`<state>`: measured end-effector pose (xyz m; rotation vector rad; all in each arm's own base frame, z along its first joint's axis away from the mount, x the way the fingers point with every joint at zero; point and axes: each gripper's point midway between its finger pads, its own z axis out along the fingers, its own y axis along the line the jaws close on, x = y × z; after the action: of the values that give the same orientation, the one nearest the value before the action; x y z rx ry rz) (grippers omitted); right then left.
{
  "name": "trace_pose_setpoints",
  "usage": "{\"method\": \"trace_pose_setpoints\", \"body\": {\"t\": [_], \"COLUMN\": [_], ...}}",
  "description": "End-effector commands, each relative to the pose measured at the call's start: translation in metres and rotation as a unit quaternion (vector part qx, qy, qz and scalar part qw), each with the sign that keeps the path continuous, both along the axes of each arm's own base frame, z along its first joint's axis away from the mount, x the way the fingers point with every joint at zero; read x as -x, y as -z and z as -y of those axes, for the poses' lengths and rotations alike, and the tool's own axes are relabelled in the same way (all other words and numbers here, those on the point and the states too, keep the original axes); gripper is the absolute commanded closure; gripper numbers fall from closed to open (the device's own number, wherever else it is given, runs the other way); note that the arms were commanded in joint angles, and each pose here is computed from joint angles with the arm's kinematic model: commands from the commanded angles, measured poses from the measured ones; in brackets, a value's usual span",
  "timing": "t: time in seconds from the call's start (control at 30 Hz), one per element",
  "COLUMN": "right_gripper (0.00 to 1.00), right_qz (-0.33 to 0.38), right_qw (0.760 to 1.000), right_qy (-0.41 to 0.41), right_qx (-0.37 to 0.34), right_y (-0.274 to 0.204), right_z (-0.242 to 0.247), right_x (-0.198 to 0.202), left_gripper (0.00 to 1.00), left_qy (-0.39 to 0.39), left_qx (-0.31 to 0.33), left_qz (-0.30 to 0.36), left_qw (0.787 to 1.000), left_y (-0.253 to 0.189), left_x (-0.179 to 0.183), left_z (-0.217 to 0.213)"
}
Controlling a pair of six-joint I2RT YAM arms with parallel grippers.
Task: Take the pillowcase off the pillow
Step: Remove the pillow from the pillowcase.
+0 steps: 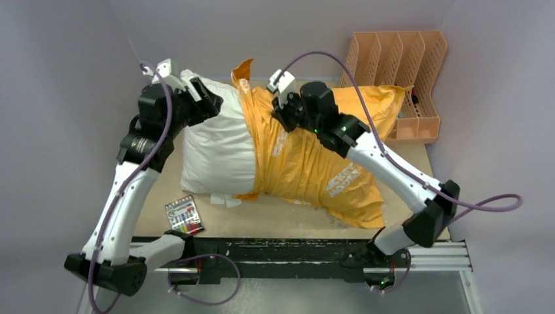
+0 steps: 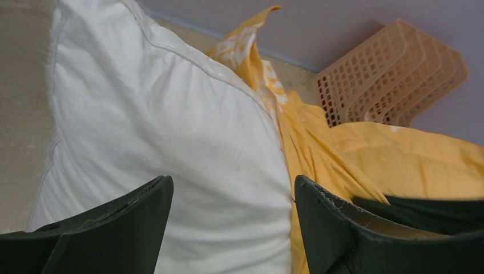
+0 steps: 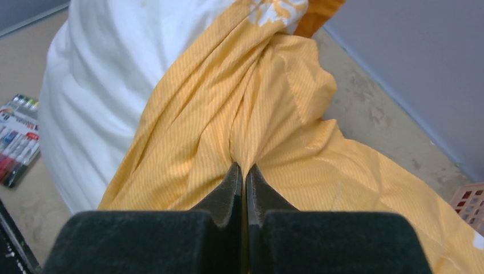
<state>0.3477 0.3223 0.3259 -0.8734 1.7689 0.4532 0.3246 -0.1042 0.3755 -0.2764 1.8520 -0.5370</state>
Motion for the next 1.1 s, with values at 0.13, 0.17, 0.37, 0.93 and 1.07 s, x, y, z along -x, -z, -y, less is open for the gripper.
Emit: {"method": "trace_pose_setpoints", "body": {"t": [0.13, 0.17, 0.37, 0.93, 1.07], "right_gripper": [1.00, 1.00, 1.00, 0.17, 0.18], "right_qz": [0.025, 0.012, 0.011, -0.123, -0.173], "right_qw": [0.994, 0.995, 0.995, 0.992, 0.984], "right_qy": [-0.084, -0.079, -0.032, 0.036, 0.037], "right_qx": [-0.069, -0.067, -0.090, -0.005, 0.014], "right_y": [0.018, 0.026, 0.009, 0.019, 0.060], "right_z": [-0.022, -0.019, 0.001, -0.066, -0.081], "right_x": [0.084, 0.087, 0.088, 0.023, 0.012], "left_gripper": [0.21, 0.20, 1.00, 1.00, 1.00], "left_qy": [-0.003, 0.013, 0.021, 0.059, 0.063], "left_qx": [-0.007, 0.000, -0.015, 0.000, -0.005], "left_qz": [-0.183, -0.189, -0.221, -0.105, -0.104], "left_qw": [0.983, 0.982, 0.975, 0.993, 0.993], "left_y": [0.153, 0.162, 0.198, 0.153, 0.151], "left_x": [-0.022, -0.018, 0.019, 0.060, 0.065], "left_z": [0.014, 0.020, 0.011, 0.008, 0.007]}}
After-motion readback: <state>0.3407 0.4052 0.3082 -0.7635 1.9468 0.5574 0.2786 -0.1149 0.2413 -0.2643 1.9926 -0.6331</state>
